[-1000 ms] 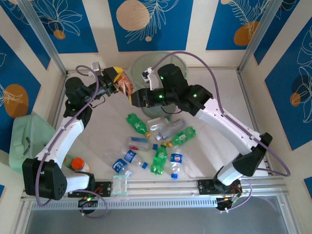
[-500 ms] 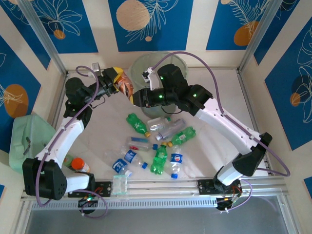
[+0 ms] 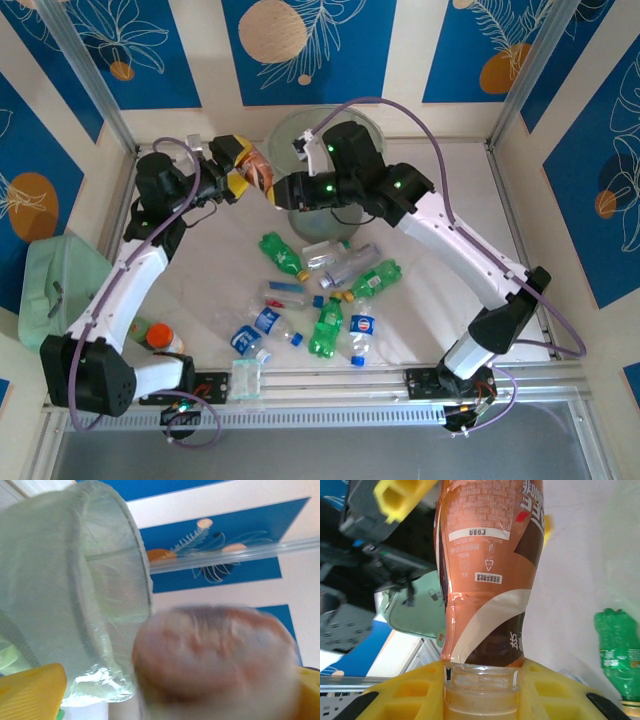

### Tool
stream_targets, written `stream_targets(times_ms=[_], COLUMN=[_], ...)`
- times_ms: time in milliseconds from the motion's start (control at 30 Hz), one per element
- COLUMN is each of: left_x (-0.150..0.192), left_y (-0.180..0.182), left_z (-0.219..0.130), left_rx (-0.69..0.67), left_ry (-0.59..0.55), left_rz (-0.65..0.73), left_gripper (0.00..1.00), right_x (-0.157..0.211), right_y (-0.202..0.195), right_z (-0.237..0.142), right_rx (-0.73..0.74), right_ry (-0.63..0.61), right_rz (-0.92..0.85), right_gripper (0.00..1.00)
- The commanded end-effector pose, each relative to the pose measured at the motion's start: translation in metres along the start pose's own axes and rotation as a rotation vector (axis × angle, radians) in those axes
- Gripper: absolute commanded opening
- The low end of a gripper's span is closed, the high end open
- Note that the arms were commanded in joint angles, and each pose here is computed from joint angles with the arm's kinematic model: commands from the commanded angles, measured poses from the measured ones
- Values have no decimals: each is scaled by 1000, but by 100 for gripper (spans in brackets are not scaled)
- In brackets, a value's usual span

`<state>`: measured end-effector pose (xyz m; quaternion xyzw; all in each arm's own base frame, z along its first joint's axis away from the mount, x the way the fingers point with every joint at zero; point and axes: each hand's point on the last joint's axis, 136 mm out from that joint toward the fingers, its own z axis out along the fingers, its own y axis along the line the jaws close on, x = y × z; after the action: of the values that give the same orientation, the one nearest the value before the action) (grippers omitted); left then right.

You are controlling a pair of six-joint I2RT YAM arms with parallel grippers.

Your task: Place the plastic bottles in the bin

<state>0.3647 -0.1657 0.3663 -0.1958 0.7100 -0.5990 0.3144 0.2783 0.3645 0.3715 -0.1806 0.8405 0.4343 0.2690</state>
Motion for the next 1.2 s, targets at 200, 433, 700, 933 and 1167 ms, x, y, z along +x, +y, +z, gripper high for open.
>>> stream_targets(times_ms=[200, 433, 700, 933, 1167], left_x=[13, 55, 103, 153, 177], left_y=[82, 137, 190, 222, 239], left_z=[-76, -112, -161, -188, -211], left_rx=[-567, -751, -1017, -1168, -1254], left_ry=[-92, -25, 43, 166, 179], left_rz=[153, 70, -5, -137, -267], left_gripper=[98, 90, 88, 83, 82], right_x=[-60, -72, -69, -82, -85], right_y=[-68, -123, -157, -136, -97], right_z=[-19, -16, -14, -25, -43], right_rx=[195, 343, 422, 407, 367], right_ry=[-83, -68, -47, -96, -153], right_rz=[37, 82, 123, 72, 8], right_gripper=[24, 24, 47, 79, 83])
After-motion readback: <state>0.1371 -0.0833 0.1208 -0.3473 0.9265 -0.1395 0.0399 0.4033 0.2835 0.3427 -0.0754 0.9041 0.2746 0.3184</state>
